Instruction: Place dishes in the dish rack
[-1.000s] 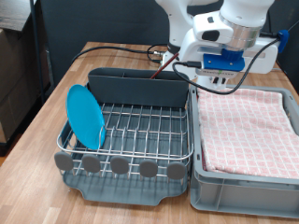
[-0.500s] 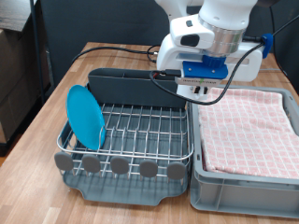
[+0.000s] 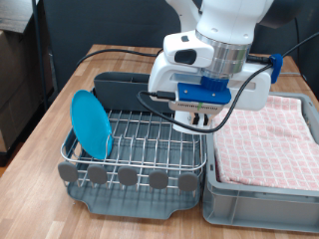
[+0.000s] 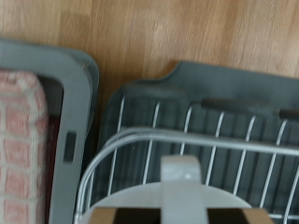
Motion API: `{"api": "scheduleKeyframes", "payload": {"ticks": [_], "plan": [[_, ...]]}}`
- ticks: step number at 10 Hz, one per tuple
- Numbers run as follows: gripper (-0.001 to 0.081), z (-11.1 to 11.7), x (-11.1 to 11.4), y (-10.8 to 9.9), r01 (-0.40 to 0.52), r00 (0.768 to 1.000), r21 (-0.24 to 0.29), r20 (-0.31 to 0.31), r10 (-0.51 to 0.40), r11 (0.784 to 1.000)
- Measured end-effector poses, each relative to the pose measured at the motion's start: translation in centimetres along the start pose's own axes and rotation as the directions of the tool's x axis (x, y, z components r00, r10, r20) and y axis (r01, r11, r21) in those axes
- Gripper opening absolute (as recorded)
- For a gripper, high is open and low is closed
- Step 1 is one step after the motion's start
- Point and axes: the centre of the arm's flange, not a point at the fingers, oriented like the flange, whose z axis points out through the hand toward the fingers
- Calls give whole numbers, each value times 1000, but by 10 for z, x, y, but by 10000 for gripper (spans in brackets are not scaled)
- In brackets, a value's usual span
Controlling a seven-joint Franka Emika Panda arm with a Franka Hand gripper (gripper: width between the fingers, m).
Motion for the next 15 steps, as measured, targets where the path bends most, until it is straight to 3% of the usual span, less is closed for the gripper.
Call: {"api": "scheduleKeyframes", "payload": {"ticks": [4,7,11,15], "plan": [[72,9,22,-20,51,999,30,-19,-50,998],[72,6,24,-20,32,999,31,-12,-31,999],[72,-5,32,-22,-11,1000,99,-12,12,995],[72,15,36,-23,-53,999,140,16,52,989]]}}
